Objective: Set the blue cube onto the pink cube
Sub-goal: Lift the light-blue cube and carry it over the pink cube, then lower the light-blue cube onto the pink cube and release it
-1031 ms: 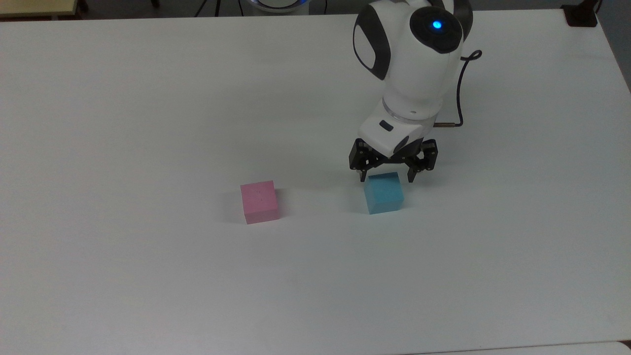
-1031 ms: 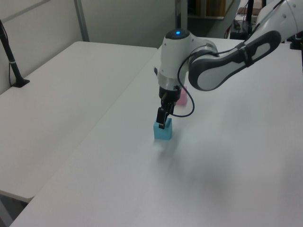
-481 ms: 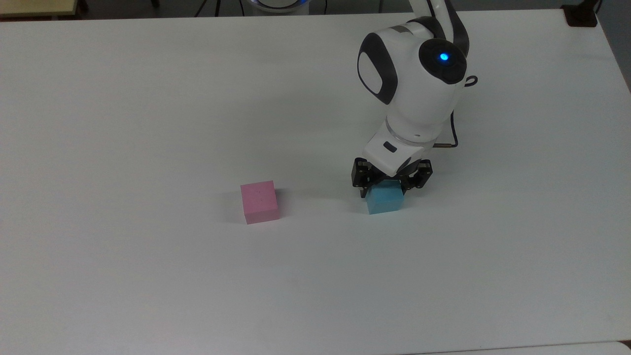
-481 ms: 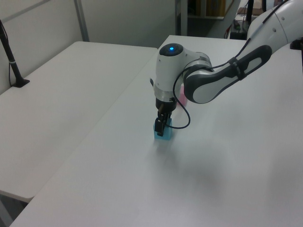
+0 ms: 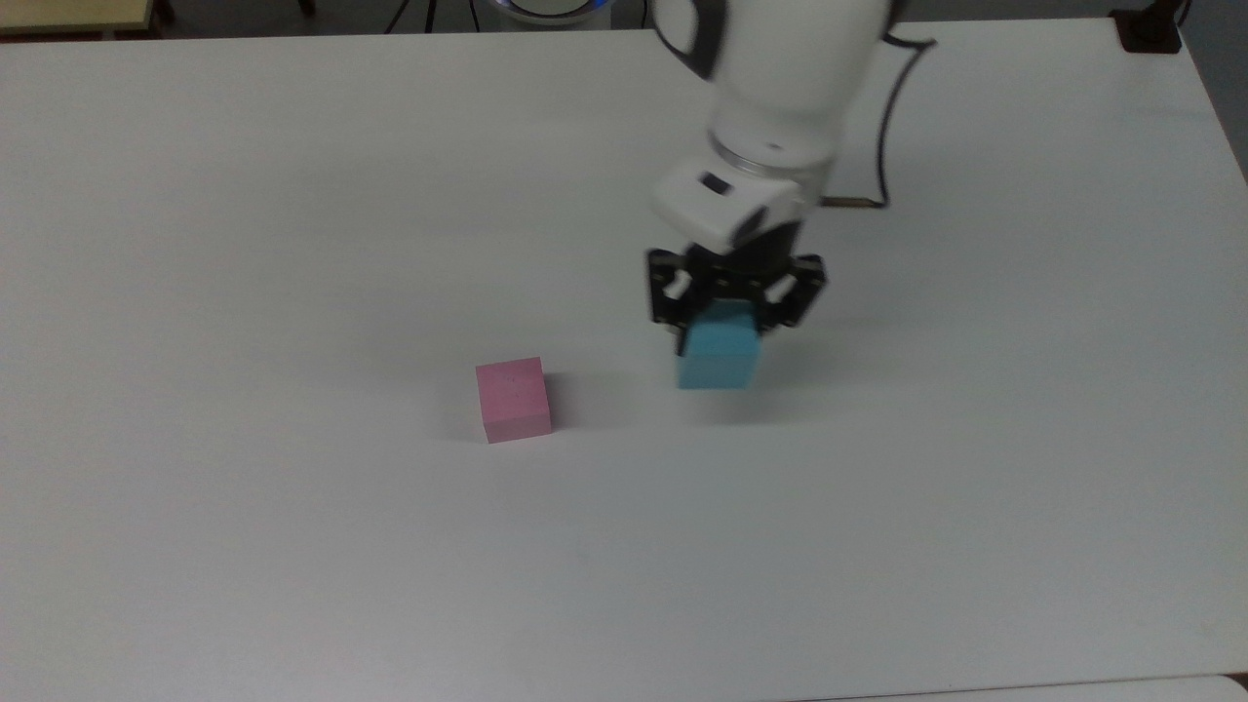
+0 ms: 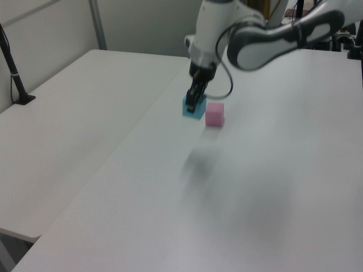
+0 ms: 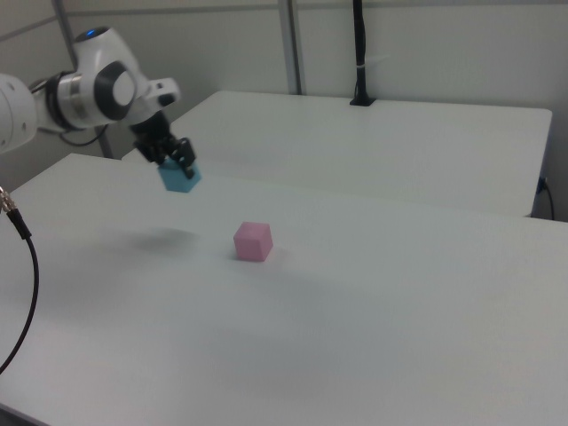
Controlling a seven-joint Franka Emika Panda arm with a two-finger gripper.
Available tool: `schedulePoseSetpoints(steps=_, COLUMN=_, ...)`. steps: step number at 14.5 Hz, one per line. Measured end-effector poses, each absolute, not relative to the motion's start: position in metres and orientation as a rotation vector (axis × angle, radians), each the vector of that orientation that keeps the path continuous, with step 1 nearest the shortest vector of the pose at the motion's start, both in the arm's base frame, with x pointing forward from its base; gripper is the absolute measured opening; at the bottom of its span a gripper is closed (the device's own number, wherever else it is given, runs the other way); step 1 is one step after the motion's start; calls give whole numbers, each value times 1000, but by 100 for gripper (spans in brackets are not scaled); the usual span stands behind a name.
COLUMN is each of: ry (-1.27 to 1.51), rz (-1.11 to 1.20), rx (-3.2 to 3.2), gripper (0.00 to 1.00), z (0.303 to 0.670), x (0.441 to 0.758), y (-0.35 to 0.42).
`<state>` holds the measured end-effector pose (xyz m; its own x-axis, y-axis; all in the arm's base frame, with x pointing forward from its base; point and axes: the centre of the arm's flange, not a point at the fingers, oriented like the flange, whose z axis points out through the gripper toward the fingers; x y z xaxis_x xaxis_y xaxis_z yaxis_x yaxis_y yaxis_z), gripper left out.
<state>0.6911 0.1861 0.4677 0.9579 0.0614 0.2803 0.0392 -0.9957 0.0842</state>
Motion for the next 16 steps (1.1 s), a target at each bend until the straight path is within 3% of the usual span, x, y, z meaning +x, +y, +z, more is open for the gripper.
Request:
schedulePoseSetpoints(steps=2, ry=104, rz=400, rx=3045, gripper=59, z=483, x=697, y=105)
schedulePoseSetpoints(steps=6, ry=112, rz=329, rx=3038, gripper=59, z=466, x=703, y=-1)
schedulePoseSetpoints(steps=16, ry=166, rz=265, rx=3093, gripper=59, z=402, x=710, y=22)
